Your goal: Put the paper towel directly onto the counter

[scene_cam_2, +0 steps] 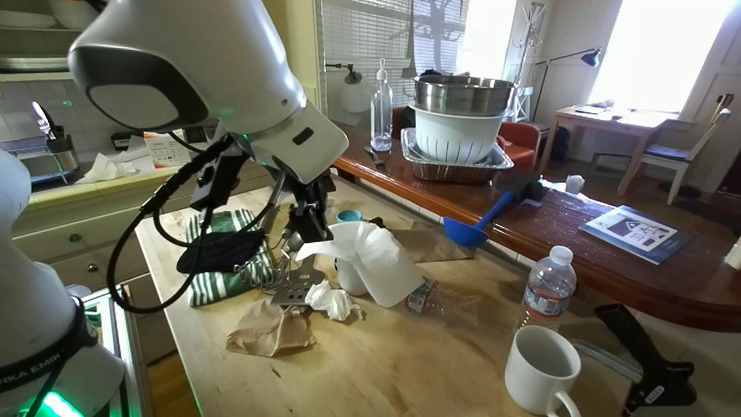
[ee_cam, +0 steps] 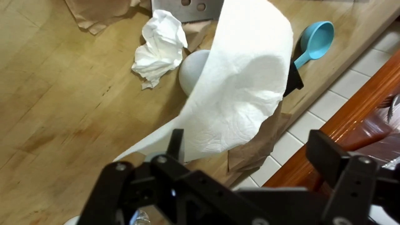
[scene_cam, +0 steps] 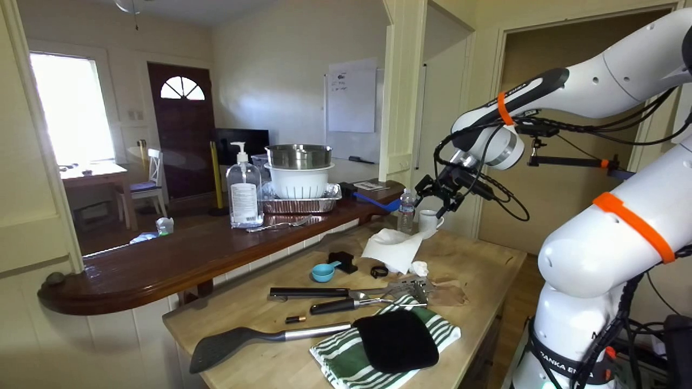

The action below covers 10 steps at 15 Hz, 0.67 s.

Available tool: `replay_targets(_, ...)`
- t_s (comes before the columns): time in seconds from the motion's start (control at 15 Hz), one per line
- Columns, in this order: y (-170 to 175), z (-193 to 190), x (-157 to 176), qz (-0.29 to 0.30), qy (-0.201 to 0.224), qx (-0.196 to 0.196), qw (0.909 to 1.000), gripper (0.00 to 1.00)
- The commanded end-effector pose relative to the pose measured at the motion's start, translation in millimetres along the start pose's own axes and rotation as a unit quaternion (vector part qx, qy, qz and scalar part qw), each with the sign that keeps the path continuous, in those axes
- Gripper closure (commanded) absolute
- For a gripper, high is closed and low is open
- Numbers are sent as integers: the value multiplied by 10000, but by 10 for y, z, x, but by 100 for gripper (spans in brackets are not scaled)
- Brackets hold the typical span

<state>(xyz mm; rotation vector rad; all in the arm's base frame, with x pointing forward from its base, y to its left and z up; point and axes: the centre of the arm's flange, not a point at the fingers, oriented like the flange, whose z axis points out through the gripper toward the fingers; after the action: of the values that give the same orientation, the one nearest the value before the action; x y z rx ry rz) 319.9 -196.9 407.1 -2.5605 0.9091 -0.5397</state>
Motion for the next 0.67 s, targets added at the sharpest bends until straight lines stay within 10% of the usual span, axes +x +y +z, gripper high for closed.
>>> replay_targets(0.0, -1, -3, 1, 0, 4, 2, 10000, 0)
replay_targets(0.6, 276, 279, 78, 840, 95, 462, 9953, 0)
